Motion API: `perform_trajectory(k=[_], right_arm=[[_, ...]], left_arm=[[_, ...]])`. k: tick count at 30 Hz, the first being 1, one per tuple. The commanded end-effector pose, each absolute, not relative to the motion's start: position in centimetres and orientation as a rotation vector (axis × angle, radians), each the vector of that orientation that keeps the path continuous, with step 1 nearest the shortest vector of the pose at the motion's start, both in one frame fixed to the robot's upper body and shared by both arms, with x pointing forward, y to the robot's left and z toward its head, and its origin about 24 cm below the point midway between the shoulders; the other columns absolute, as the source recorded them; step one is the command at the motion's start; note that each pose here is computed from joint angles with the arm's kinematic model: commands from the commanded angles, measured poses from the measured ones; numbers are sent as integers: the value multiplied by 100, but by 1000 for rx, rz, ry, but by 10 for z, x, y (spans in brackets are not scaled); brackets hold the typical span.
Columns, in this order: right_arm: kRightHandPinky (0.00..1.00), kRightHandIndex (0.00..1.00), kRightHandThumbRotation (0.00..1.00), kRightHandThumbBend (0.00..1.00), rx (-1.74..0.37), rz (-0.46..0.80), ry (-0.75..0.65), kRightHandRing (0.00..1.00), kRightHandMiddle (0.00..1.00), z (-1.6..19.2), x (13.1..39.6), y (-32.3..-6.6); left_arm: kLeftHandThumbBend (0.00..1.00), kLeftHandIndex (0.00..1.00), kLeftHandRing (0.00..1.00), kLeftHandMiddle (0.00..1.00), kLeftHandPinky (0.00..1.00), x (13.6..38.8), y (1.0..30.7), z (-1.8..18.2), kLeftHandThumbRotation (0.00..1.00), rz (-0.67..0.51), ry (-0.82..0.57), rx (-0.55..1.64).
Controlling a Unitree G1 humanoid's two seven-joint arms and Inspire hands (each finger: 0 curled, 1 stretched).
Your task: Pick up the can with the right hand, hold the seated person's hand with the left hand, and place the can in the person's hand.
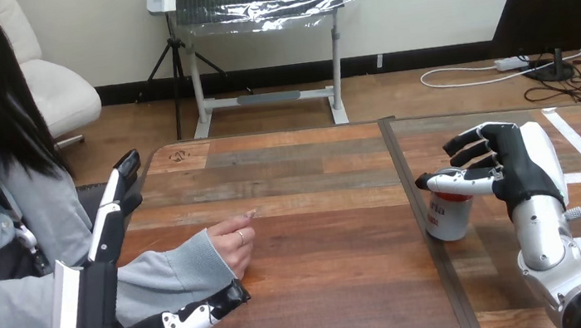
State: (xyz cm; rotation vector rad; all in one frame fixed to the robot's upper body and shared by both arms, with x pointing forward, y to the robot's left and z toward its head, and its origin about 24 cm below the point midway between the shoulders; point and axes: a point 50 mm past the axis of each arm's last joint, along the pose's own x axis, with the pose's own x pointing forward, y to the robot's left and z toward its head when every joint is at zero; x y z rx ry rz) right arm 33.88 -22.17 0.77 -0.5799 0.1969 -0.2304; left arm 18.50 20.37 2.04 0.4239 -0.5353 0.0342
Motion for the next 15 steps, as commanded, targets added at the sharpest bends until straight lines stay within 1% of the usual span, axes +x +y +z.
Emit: perform_trajectory(k=[1, 6, 15], right_arm=[[49, 57, 0, 86, -561, -230, 89, 54, 57, 36, 356, -217], [50, 59, 0, 86, -546, -229, 93, 56, 58, 34, 355, -218], [50, 60, 0, 88, -529, -227, 91, 56, 58, 34, 354, -217]], left_arm=[[100, 93, 93, 94, 85, 194, 202, 35, 42, 26, -617, 423], [100, 93, 93, 94, 84, 193, 202, 34, 43, 26, -616, 423], [100, 93, 93, 94, 85, 193, 202, 33, 43, 20, -621, 413]])
